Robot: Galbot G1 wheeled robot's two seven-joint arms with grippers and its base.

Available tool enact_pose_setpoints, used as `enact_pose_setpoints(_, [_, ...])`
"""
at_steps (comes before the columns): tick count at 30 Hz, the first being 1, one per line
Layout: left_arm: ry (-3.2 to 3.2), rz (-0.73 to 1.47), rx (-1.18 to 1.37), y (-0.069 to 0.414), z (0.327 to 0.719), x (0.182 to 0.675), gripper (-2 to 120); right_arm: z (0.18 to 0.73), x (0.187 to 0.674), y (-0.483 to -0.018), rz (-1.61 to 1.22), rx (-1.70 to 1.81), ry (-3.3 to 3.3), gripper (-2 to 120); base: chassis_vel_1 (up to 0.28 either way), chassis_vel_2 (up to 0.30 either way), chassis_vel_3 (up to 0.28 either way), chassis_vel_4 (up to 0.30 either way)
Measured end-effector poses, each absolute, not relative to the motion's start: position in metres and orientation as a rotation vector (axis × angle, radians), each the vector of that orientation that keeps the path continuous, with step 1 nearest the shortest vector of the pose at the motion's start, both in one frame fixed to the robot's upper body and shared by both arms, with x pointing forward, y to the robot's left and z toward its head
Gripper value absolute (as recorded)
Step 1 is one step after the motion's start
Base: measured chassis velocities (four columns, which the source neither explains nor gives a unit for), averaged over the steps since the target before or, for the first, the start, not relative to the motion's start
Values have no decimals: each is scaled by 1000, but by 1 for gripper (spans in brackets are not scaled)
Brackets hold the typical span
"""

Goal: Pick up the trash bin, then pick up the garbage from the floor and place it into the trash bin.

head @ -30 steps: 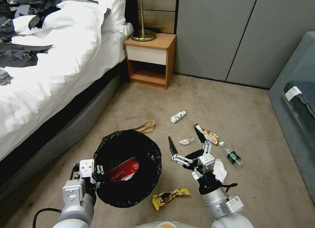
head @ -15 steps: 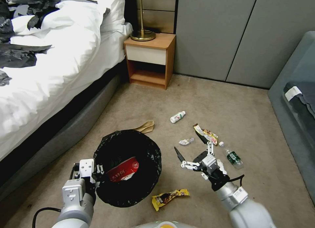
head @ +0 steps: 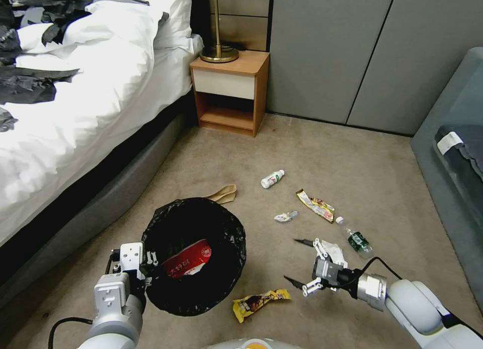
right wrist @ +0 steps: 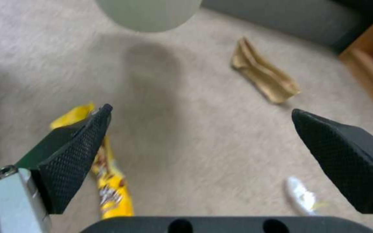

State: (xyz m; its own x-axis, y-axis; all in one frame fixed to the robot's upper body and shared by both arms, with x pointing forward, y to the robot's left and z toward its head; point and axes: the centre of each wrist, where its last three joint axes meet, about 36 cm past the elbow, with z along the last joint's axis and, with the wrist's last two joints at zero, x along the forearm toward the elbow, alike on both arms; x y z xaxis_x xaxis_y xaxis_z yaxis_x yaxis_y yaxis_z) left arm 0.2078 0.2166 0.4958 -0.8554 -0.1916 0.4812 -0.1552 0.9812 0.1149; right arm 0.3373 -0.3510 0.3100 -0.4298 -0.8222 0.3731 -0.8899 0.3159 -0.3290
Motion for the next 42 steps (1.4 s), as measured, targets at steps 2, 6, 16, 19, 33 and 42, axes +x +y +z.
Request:
enact_pose_setpoints(2, [-2611, -97, 245, 216, 494, 208, 1, 299, 338, -355, 745, 1631, -2363, 100, 0, 0, 0, 0])
enact_pose_setpoints(6, [-2608, -97, 243, 215, 491, 210, 1, 289, 336, -355, 724, 1687, -2296, 100, 0, 0, 0, 0])
enact_pose_setpoints(16, [-2604, -98, 241, 213, 489, 209, 1, 262, 335, -352, 681, 1702, -2238, 100, 0, 0, 0, 0])
enact_pose_setpoints(19, [-2602, -101, 243, 213, 490, 208, 1, 248, 336, -349, 688, 1703, -2214, 100, 0, 0, 0, 0])
enact_pose_setpoints(33, [-2605, -107, 249, 211, 494, 204, 1, 210, 350, -357, 725, 1649, -2183, 100, 0, 0, 0, 0])
enact_pose_setpoints(42, [-2597, -111, 251, 210, 492, 202, 1, 186, 360, -351, 710, 1600, -2208, 100, 0, 0, 0, 0])
